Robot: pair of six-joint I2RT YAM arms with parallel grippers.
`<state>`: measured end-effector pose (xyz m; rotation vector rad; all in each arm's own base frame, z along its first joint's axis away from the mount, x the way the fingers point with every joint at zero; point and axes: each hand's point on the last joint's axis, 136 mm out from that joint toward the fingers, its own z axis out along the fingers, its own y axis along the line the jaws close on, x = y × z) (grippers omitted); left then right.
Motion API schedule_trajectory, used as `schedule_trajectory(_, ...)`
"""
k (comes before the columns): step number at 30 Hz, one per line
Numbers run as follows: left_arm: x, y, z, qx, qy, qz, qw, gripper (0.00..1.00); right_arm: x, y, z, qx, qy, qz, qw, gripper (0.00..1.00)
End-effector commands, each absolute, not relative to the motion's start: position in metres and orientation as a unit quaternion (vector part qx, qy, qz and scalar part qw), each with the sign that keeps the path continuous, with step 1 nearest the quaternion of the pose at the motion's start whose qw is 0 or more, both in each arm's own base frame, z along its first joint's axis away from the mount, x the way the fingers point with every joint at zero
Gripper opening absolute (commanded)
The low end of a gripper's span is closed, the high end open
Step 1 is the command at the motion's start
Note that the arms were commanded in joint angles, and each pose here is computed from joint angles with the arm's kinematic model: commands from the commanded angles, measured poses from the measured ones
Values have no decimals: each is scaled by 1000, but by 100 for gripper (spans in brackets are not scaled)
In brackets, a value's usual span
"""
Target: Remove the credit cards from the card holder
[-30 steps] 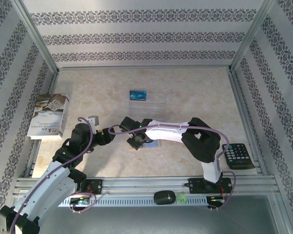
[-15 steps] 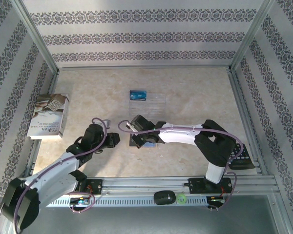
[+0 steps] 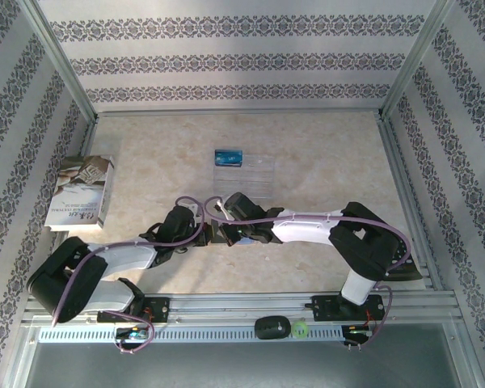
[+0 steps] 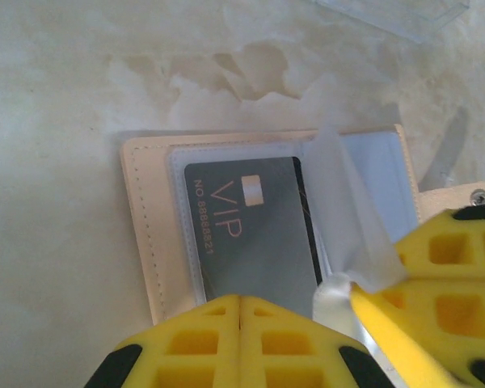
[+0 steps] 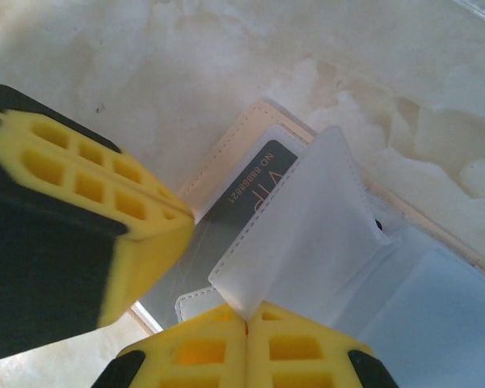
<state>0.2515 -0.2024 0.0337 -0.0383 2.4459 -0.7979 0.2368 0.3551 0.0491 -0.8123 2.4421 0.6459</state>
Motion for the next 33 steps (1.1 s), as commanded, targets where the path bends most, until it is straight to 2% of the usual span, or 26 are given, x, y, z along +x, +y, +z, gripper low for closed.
schedule_trajectory(1,264,-220,47,-12,897,-322,303,0,240,356,58,-283,890,254,252,0)
schedule_trajectory(8,253,-211,26,-13,921,-282,267,0,240,352,54,-267,897,249,249,0)
schedule_trajectory(12,243,-209,13,-9,933,-272,236,0,244,332,50,-229,914,216,254,1)
schedule_trajectory(14,242,-209,12,-6,934,-273,231,0,245,316,44,-199,927,194,252,7)
schedule_trajectory(18,241,-211,12,0,934,-276,227,0,244,276,37,-123,946,152,258,29)
schedule_trajectory(21,241,-213,14,3,933,-279,229,0,241,256,47,-89,944,150,279,34)
schedule_trajectory(25,240,-214,15,6,932,-282,228,0,239,274,91,-124,915,222,313,37)
schedule_trajectory(29,240,-216,16,9,930,-286,228,0,226,324,116,-201,894,307,256,33)
schedule_trajectory(33,240,-214,20,10,930,-284,234,0,219,360,115,-228,883,353,209,30)
